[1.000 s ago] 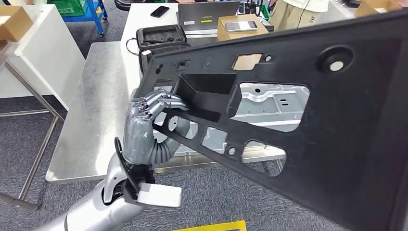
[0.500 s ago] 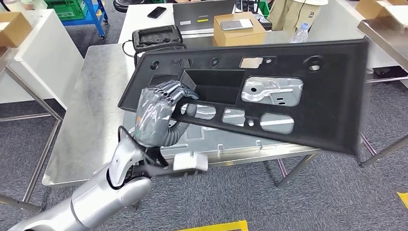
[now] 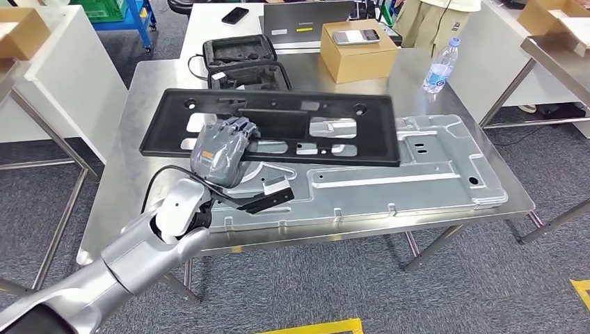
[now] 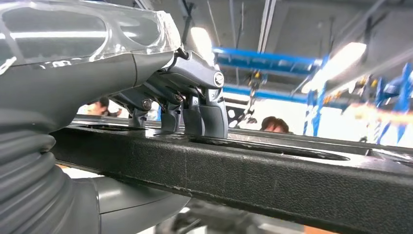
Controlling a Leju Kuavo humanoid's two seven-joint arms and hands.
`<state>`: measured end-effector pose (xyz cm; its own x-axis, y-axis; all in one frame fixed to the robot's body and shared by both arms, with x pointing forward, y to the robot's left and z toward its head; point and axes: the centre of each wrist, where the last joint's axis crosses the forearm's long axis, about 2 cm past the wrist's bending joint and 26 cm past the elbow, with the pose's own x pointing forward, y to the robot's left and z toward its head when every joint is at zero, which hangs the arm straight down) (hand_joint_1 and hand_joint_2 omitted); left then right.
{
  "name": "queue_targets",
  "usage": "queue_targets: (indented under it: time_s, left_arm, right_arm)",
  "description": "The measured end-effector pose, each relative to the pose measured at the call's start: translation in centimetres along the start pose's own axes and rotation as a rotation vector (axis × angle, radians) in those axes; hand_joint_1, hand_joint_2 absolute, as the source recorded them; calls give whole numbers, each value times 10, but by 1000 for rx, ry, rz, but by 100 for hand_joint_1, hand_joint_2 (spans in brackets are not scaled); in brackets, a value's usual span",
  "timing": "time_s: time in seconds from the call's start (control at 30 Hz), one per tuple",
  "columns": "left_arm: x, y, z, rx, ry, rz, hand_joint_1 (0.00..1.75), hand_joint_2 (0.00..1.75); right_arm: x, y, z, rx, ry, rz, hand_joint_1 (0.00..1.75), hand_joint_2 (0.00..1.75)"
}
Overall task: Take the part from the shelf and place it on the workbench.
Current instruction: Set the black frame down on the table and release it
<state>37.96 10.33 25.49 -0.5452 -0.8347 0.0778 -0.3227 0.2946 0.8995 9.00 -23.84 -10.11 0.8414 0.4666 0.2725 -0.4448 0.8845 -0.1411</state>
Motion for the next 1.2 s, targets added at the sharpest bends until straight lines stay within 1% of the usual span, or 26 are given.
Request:
queue_targets:
  time_s: [0.33,0.5,0.63,0.8,0.9,1.03,1.2]
  left_arm:
    - [-40,-22,8,-137,192,-46,175,175]
    - [-59,-38,23,-215,285,-52,175,175]
    - [-70,-45,30,-249,331,-76,0,175]
    - [-76,-49,34,-302,378,-87,0,175]
    - [-77,-51,34,-360,421,-73,0,175]
    - [-77,-57,37,-494,505,46,0,0]
    - [-80,-57,34,-528,545,147,0,0]
  right_arm:
    - [1,2,0,2,3,1,0,0]
    - [2,5,1,6,-2,3,0,0]
    - [3,5,1,6,-6,6,0,0]
    - [3,5,1,5,-6,6,0,0]
    - [3,5,1,7,-4,6,0,0]
    - [2,6,1,13,1,7,0,0]
    - [3,5,1,9,-2,9,0,0]
